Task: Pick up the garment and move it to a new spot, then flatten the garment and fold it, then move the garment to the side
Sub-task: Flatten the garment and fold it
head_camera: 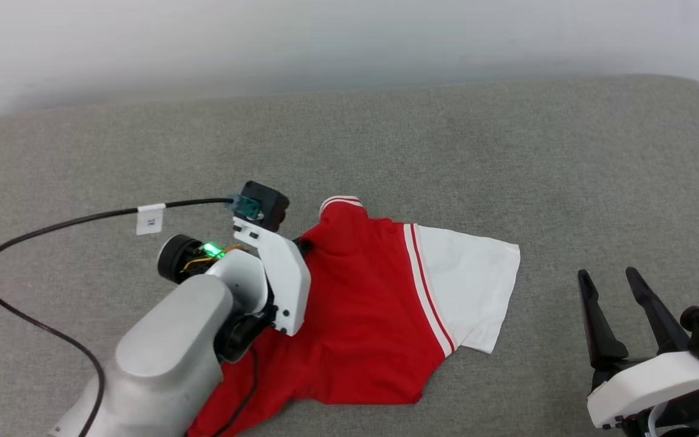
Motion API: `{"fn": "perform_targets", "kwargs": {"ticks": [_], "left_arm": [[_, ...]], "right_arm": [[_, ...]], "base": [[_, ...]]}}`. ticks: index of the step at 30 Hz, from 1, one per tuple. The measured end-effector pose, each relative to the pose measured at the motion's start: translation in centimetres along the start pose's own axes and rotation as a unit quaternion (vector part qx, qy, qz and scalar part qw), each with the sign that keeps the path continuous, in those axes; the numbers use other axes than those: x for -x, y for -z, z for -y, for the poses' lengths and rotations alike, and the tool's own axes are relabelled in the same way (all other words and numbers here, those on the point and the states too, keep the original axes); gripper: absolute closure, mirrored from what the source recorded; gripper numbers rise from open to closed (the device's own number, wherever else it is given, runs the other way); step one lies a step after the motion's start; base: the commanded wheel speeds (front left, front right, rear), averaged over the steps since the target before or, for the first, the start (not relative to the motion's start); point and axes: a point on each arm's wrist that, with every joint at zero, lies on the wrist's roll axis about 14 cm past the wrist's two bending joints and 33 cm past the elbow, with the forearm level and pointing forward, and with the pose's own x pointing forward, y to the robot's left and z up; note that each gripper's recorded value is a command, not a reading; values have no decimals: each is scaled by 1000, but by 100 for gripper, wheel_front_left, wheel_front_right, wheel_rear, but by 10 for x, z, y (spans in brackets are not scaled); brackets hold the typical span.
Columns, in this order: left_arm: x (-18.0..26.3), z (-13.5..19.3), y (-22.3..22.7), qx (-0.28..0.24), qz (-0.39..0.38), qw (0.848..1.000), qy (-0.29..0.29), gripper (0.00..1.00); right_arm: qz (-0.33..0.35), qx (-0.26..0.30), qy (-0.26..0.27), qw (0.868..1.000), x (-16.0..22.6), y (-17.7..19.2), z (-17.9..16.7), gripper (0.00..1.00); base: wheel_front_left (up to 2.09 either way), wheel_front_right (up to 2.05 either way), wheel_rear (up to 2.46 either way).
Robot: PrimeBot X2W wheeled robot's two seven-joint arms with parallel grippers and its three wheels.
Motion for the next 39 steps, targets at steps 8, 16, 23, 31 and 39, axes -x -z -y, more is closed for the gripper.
{"fn": "perform_targets", "kwargs": {"ticks": [8, 16, 23, 31, 39], "left_arm": [[17, 101, -4, -58, 52, 992, 104, 100], [36, 177, 80, -43, -30, 980, 190, 100], [48, 195, 81, 2, -11, 977, 211, 0], [63, 147, 24, -3, 101, 986, 131, 0], [72, 59, 20, -72, 42, 996, 42, 0]], "right_arm": [[16, 8, -1, 1000, 15, -13, -1, 0], [23, 5, -2, 1000, 22, -17, -2, 0], [23, 1, -6, 1000, 24, -17, -3, 0], [27, 0, -12, 1000, 28, -20, -7, 0], [17, -4, -18, 1000, 23, -14, -11, 0]], "base": [[0, 0, 0], [0, 0, 0], [0, 0, 0], [0, 0, 0], [0, 0, 0]]}}
